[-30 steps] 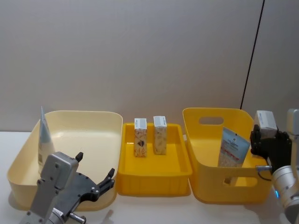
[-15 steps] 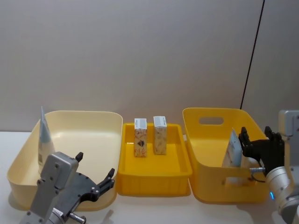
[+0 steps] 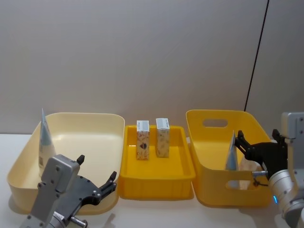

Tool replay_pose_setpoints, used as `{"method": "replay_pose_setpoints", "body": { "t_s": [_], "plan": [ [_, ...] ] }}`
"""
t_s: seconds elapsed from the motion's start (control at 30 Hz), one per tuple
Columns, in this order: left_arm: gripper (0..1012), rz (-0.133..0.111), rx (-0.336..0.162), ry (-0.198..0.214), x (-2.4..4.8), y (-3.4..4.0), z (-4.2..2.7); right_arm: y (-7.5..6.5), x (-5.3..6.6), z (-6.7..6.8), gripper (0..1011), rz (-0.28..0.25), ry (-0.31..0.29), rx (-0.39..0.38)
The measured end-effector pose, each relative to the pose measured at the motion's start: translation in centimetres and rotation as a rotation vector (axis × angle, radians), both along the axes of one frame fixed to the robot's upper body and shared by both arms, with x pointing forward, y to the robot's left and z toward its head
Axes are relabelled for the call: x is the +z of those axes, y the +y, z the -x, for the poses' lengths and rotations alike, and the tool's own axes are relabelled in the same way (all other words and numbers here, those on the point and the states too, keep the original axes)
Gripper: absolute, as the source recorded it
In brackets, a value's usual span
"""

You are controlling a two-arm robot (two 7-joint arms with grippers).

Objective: Bimanual collaborative sorting of washing and personal care products

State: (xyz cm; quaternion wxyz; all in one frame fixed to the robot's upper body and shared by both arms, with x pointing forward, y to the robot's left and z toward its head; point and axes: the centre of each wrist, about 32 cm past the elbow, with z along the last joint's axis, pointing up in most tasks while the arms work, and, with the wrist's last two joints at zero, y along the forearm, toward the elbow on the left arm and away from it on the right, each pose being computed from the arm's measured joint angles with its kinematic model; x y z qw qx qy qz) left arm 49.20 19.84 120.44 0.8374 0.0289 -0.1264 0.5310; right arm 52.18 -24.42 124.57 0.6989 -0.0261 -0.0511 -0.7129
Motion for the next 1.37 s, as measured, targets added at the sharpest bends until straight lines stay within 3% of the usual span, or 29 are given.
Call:
{"method": "replay_pose_setpoints", "body": {
  "t_s": [0.23,0.7,1.1,1.37],
  "plan": [
    [1003,0.000,0.000,0.000,0.00,0.00,0.00,0.0,0.0,0.1,1001,-0.012,-0.026,0.008],
    [1004,0.000,0.000,0.000,0.00,0.00,0.00,-0.5,-0.1,0.8,1001,-0.089,-0.169,0.059],
    [1003,0.000,0.000,0.000,0.00,0.00,0.00,-0.4,-0.7,1.5,1001,-0.080,-0.155,0.095],
    [1003,0.000,0.000,0.000,0.00,0.00,0.00,-0.2,-2.2,3.2,1001,-0.066,-0.124,0.175]
  ]
}}
